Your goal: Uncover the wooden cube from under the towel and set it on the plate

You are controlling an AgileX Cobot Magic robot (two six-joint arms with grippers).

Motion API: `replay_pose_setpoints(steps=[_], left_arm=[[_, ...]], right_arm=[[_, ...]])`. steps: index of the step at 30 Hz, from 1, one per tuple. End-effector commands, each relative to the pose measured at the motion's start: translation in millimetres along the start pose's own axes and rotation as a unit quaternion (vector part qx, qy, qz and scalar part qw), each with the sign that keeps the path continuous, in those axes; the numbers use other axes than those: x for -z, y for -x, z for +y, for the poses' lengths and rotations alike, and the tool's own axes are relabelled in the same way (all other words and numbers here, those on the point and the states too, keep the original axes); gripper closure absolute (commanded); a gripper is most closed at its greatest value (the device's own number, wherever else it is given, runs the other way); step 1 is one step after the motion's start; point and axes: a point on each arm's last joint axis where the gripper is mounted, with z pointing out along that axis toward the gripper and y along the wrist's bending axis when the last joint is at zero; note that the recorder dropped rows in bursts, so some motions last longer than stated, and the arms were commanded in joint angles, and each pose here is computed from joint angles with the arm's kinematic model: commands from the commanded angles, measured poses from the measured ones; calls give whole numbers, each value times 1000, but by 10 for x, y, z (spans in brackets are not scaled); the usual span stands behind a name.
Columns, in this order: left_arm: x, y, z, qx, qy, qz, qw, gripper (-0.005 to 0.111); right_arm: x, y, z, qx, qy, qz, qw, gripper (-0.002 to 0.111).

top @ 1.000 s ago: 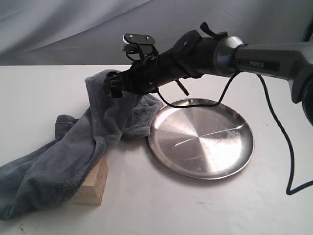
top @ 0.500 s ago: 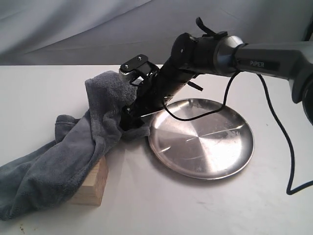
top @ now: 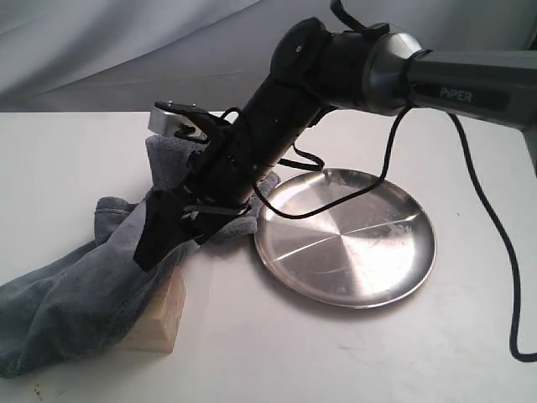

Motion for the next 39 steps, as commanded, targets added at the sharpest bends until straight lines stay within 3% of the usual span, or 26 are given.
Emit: replay_pose_setpoints(steps=[1, 3, 6, 13, 18, 23, 26, 30, 32, 34, 35, 37, 39], left_arm=[[0, -9, 0, 1, 0, -1, 1000, 107], [0, -9, 0, 1, 0, -1, 1000, 107], [0, -9, 0, 1, 0, -1, 1000, 107], [0, -9, 0, 1, 0, -1, 1000, 107], [0, -9, 0, 1, 0, -1, 1000, 107], [0, -9, 0, 1, 0, -1, 1000, 107], [0, -9, 0, 1, 0, -1, 1000, 107], [0, -9, 0, 1, 0, -1, 1000, 107], [0, -9, 0, 1, 0, -1, 1000, 107], [0, -9, 0, 1, 0, -1, 1000, 107], [0, -9, 0, 1, 0, -1, 1000, 107], [0, -9, 0, 1, 0, -1, 1000, 107], [0, -9, 0, 1, 0, -1, 1000, 107]], right_arm=[[-81, 31, 161, 35, 13, 8, 999, 17], [-107, 27, 182, 42, 9, 15, 999, 22], [-155, -12, 190, 50, -23, 48, 997, 39], [-112, -3, 148, 117, -175, 94, 973, 84], [118, 162, 257, 110, -280, 113, 947, 108], [325, 356, 413, 85, -323, 67, 940, 108], [145, 381, 643, 99, -308, 68, 944, 108], [-117, 375, 794, 38, -336, 62, 939, 108], [-237, 359, 690, -30, -367, 53, 928, 98], [-399, 325, 521, -72, -385, 60, 918, 79], [-506, 297, 422, -93, -394, 66, 912, 62], [-594, 272, 356, -110, -396, 71, 909, 49], [-657, 254, 329, -126, -388, 74, 910, 44]])
